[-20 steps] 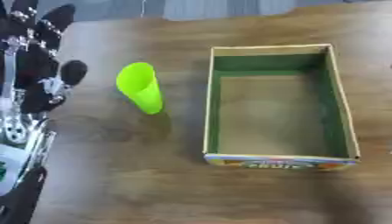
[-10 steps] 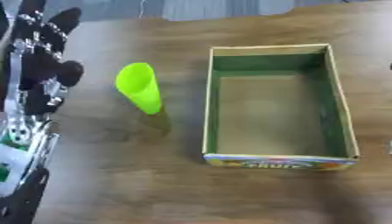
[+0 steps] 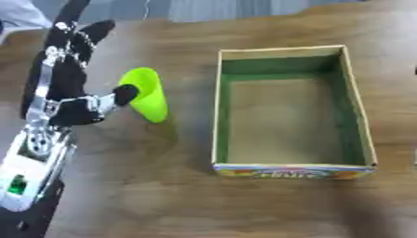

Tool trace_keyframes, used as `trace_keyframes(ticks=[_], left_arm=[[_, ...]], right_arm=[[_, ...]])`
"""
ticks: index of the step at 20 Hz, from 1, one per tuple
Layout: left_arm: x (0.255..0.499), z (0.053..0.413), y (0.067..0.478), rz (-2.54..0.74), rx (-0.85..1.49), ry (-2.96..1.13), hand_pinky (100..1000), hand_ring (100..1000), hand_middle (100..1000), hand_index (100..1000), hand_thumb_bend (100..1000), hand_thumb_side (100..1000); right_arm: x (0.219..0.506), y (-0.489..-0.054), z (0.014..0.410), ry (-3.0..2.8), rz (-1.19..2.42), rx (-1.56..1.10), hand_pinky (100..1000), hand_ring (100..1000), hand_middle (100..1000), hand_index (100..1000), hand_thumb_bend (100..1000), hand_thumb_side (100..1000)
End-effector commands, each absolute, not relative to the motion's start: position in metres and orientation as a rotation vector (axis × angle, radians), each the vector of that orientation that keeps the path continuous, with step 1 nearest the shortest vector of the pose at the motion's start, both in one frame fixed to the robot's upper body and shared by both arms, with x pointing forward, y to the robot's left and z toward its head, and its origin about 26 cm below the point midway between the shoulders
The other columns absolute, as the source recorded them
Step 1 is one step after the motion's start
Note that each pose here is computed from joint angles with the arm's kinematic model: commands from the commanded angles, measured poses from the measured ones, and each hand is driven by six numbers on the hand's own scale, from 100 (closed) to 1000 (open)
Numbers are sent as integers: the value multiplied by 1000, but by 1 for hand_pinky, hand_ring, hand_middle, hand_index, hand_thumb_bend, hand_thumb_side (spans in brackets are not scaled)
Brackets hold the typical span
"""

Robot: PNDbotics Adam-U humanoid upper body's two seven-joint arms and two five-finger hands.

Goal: Pick up objects on the table and place them in the box.

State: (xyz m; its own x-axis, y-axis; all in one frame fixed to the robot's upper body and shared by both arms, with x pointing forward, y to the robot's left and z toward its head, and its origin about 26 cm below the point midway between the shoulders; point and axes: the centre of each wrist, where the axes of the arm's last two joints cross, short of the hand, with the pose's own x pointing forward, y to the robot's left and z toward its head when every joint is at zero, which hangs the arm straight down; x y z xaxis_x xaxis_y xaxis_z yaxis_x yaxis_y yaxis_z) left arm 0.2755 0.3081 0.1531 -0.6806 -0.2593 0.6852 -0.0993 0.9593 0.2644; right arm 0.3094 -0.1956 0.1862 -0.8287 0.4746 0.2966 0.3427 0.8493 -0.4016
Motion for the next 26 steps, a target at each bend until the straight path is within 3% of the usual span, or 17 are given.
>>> trace_keyframes(ticks=[1,13,26], left_arm=[[274,161,309,-302,285,-2315,945,854,1000,1000,1000,275],[274,171,321,-368,363,-2285,953,858,1000,1000,1000,305],[279,175,322,-346,176,-2234,959,854,1000,1000,1000,375]], right_arm=[[309,-195,191,-2655,467,-605,184,759,862,897,100,1000],[309,-195,191,-2656,468,-605,183,759,862,897,100,1000],[309,-194,192,-2659,472,-599,182,760,863,897,100,1000]])
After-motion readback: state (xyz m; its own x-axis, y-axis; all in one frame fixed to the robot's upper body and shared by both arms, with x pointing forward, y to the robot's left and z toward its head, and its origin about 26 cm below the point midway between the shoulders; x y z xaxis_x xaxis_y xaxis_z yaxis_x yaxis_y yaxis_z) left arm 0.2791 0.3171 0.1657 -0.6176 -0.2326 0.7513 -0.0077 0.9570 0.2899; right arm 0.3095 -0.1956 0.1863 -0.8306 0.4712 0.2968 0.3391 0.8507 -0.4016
